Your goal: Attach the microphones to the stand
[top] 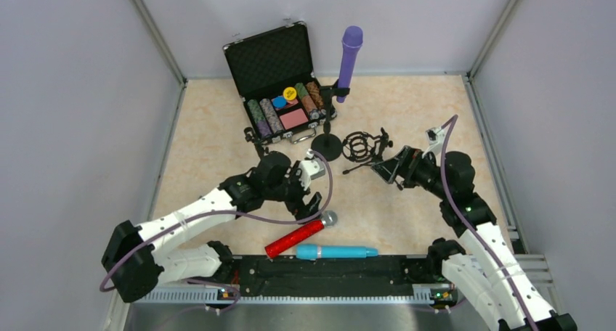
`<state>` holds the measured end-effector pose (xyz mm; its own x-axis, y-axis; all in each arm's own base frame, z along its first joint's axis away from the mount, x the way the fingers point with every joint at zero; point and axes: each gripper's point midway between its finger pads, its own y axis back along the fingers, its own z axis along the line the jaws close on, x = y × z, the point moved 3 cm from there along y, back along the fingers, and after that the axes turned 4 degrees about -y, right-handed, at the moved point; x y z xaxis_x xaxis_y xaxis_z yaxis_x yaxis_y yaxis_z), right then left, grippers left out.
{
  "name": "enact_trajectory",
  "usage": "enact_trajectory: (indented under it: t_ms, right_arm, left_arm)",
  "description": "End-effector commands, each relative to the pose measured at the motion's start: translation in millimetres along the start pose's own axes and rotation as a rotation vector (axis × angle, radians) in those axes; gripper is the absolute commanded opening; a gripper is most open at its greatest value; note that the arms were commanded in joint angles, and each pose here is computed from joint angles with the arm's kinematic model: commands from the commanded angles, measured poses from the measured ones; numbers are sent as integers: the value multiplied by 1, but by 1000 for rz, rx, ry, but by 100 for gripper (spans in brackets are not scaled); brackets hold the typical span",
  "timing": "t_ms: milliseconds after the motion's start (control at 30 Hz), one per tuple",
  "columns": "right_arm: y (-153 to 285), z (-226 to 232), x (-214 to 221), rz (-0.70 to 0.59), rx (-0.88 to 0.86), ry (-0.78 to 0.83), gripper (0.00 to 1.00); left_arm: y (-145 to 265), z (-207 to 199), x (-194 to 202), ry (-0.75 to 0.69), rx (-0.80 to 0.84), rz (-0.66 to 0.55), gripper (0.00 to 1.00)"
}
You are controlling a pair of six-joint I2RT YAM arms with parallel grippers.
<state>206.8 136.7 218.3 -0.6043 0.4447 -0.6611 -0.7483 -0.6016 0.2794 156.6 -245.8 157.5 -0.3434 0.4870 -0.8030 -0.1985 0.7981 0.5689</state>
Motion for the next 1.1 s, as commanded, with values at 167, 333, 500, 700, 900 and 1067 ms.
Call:
enact_trajectory:
  t_ms: [167, 333, 500, 700, 900, 1067]
  right_arm:
    - [0, 1, 2, -7, -22, 15, 98]
    - [0, -1, 3, -2, -16, 20, 98]
    - [0, -3, 4, 0, -8, 26, 98]
    - [0, -4, 5, 3, -5, 30, 98]
    - [4, -3, 2, -11, 9, 45, 98]
    - [5, -2, 1, -14, 11, 53, 98]
  left_arm:
    - [-22, -4, 17, -35, -71, 127, 95]
    - [-32, -8, 28, -73, -100, 211, 94]
    - [-48, -13, 36, -116, -114, 279, 94]
    - [-64, -12, 47, -159, -164, 384, 89]
    - [-76, -1, 58, -172, -252, 472, 77]
    - [-82, 5, 60, -174, -286, 477, 65]
